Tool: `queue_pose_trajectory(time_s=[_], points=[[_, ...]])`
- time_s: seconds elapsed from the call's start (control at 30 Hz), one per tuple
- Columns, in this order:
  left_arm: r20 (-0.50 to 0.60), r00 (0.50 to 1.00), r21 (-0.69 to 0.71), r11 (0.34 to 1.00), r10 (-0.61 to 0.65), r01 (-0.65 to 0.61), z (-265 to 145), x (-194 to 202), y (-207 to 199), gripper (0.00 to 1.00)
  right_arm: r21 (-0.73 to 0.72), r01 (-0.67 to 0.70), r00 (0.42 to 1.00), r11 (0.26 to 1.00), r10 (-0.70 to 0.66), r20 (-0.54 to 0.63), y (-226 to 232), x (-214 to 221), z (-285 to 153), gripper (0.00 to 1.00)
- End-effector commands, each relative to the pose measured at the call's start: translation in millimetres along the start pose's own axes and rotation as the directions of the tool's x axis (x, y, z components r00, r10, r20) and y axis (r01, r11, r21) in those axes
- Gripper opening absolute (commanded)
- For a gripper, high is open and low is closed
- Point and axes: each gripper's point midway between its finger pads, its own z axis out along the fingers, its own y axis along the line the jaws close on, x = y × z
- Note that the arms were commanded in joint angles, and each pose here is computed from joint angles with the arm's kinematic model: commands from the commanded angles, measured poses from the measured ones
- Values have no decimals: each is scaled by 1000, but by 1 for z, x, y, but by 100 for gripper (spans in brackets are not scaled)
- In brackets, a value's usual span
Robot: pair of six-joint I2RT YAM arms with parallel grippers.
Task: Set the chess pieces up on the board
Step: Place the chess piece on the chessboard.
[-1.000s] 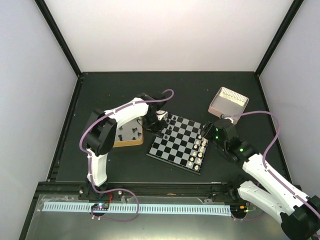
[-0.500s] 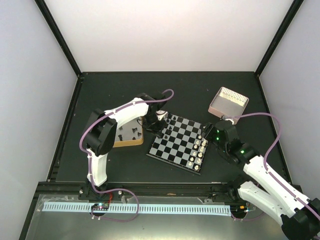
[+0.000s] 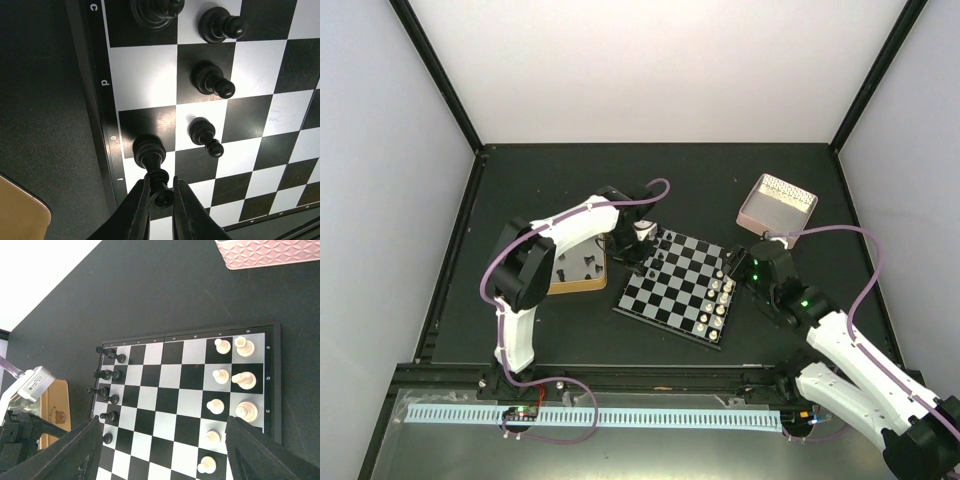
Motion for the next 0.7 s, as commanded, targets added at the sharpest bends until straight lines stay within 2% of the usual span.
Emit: queue_pose_trajectory(time_s=[0.0,0.67], points=[[26,1000,-21,1000,3,-2,2,-12,-3,13,22,-3,1000,1000,2,9,-6,0,3,68],[54,999,-25,1000,1,0,5,-21,-3,12,32,2,1000,999,-2,9,-9,0,3,68]])
